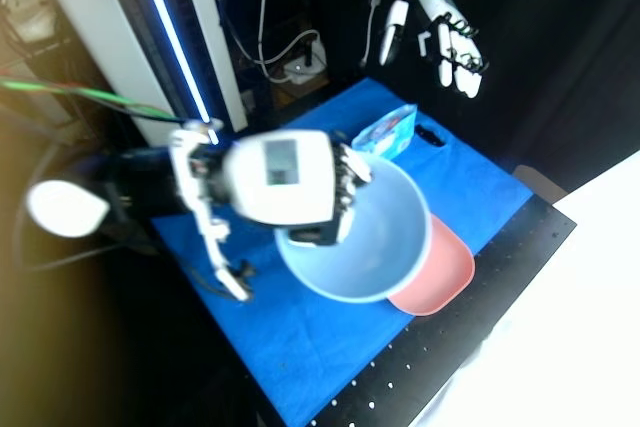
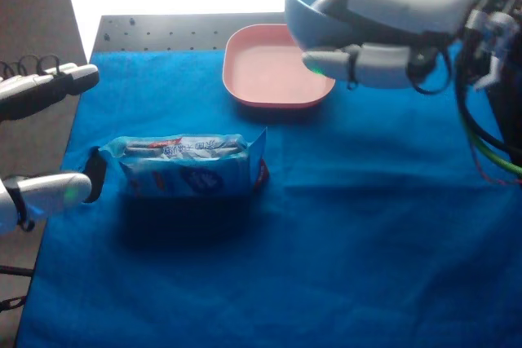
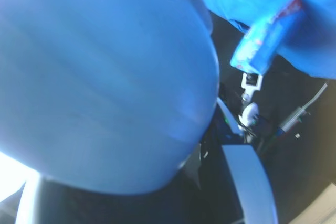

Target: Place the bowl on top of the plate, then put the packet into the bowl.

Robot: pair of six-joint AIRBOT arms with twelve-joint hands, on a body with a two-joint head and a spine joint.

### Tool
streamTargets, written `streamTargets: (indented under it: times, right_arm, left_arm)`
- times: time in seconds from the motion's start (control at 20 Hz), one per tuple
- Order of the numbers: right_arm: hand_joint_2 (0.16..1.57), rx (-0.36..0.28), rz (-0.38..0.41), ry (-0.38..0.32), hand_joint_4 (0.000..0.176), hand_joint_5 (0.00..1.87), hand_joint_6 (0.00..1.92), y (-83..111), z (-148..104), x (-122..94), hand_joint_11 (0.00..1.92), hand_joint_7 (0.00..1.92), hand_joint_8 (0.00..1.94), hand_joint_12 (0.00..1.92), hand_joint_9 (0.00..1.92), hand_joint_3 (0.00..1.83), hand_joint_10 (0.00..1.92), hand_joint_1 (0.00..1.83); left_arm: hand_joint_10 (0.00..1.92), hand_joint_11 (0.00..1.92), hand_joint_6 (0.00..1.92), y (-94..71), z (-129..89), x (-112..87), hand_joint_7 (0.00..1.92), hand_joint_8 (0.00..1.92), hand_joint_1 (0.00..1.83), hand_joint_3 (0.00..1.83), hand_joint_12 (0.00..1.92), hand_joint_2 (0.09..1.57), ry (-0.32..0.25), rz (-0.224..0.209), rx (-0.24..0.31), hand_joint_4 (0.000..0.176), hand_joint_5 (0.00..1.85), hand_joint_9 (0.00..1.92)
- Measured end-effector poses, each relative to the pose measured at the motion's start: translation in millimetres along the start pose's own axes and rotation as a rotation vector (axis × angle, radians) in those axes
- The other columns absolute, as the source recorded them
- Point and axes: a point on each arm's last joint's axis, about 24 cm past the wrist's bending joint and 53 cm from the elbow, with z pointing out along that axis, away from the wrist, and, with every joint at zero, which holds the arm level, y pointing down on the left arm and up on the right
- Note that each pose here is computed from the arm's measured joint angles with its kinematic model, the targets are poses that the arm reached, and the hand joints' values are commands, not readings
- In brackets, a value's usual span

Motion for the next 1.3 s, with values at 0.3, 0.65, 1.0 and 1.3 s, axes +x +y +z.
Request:
streamTargets:
  times: [0.3,0.65,1.0,1.3]
  right_arm:
    - [1.25,0.027,-0.011,0.024,0.0,0.79,1.6,-2.9,36.3,12.2,1.55,1.34,1.94,1.92,1.52,0.0,1.92,1.09]
    - [1.54,0.114,-0.013,0.067,0.0,0.94,1.92,-23.5,60.5,30.9,1.63,1.45,1.94,1.92,1.58,0.01,1.92,0.48]
    - [1.57,0.134,-0.019,0.078,0.0,0.71,1.92,-29.2,59.5,33.0,1.5,1.18,1.94,1.92,1.39,0.01,1.92,0.24]
    - [1.54,0.117,-0.026,0.093,0.0,0.81,0.62,-21.3,61.1,39.4,1.09,1.13,1.03,1.77,1.13,0.0,1.43,0.06]
  left_arm:
    - [0.0,0.0,0.0,-0.9,1.0,0.0,0.21,0.0,0.49,0.0,0.59,1.11,0.002,0.001,0.005,0.067,0.26,0.2]
    - [0.0,0.0,0.0,-1.5,2.6,-2.0,0.2,0.0,0.49,0.0,0.6,1.11,-0.003,0.002,0.011,0.058,0.27,0.2]
    - [0.0,0.0,0.0,-1.4,2.6,-2.2,0.2,0.0,0.5,0.0,0.7,1.1,-0.003,0.0,0.011,0.05,0.27,0.22]
    - [0.0,0.0,0.0,-0.9,2.8,-2.9,0.2,0.0,0.5,0.0,0.7,1.1,-0.003,0.002,0.011,0.048,0.27,0.23]
